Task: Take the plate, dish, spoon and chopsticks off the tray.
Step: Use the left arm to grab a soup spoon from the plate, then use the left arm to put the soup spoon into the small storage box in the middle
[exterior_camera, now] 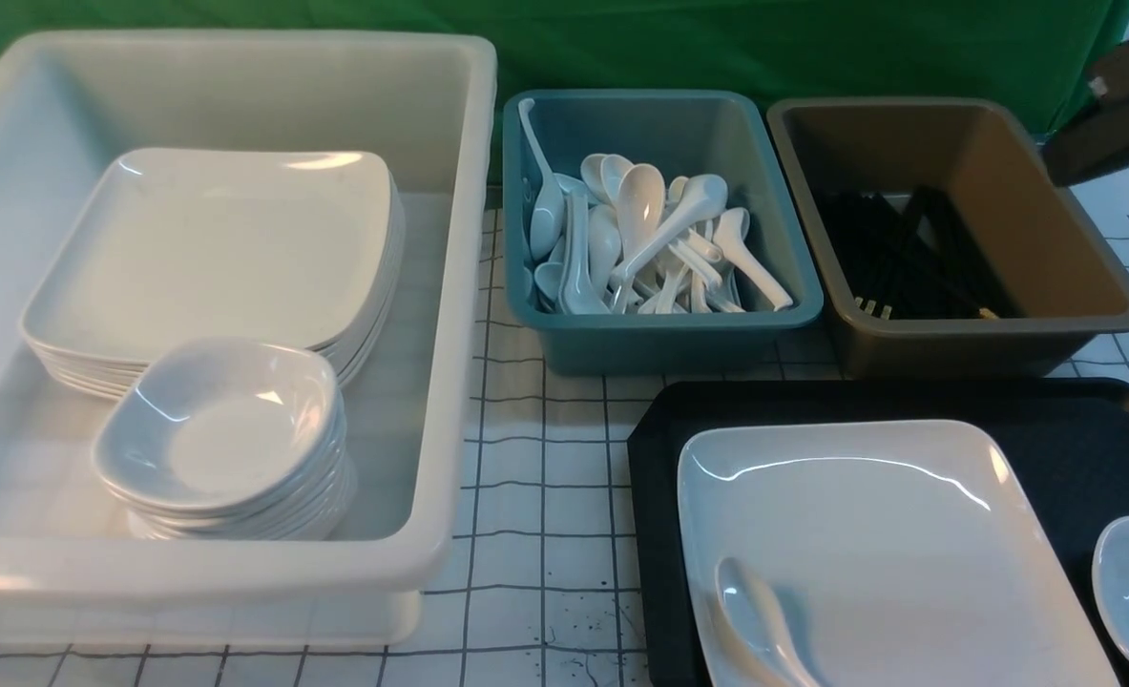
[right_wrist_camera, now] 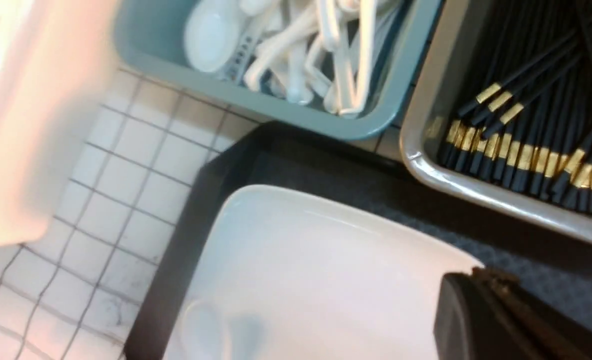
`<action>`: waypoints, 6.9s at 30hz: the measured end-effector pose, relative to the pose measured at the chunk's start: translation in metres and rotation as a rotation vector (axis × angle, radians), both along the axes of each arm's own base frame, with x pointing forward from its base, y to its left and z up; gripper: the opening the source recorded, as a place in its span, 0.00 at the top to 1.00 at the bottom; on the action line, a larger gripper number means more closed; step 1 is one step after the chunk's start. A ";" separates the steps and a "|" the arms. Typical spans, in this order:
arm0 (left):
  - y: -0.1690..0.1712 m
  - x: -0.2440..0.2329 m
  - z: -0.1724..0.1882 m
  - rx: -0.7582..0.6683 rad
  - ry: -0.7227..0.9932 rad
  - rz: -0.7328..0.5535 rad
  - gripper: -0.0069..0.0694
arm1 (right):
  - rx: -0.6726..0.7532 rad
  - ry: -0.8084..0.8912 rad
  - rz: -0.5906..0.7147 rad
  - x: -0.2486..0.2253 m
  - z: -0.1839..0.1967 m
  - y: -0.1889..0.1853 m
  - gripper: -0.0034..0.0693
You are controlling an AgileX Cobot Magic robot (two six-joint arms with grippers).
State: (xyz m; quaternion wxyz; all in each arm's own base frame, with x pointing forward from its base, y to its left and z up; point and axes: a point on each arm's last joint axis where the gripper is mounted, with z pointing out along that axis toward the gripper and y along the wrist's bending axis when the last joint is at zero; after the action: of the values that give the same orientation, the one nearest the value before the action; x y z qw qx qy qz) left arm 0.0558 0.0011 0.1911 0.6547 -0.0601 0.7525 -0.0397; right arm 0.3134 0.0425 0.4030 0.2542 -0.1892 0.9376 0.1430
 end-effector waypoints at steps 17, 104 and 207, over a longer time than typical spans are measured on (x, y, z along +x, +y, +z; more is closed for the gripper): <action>0.002 0.000 0.000 0.098 0.002 0.008 0.90 | -0.017 -0.258 -0.016 -0.238 -0.019 -0.011 0.91; -0.334 0.129 0.033 0.311 1.257 -1.321 0.54 | 0.039 -0.684 -0.242 -0.259 -0.144 -0.024 0.77; -0.202 0.420 0.056 -0.513 0.468 -0.460 0.60 | 0.053 -0.691 -0.253 -0.260 -0.143 -0.024 0.64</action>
State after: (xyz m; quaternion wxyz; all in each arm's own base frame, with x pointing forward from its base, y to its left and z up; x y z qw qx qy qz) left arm 0.4757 -0.2007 0.2471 0.4040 -0.0590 0.8403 -0.3566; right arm 0.0532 0.0189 0.2603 0.5765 -0.1024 0.8083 0.0625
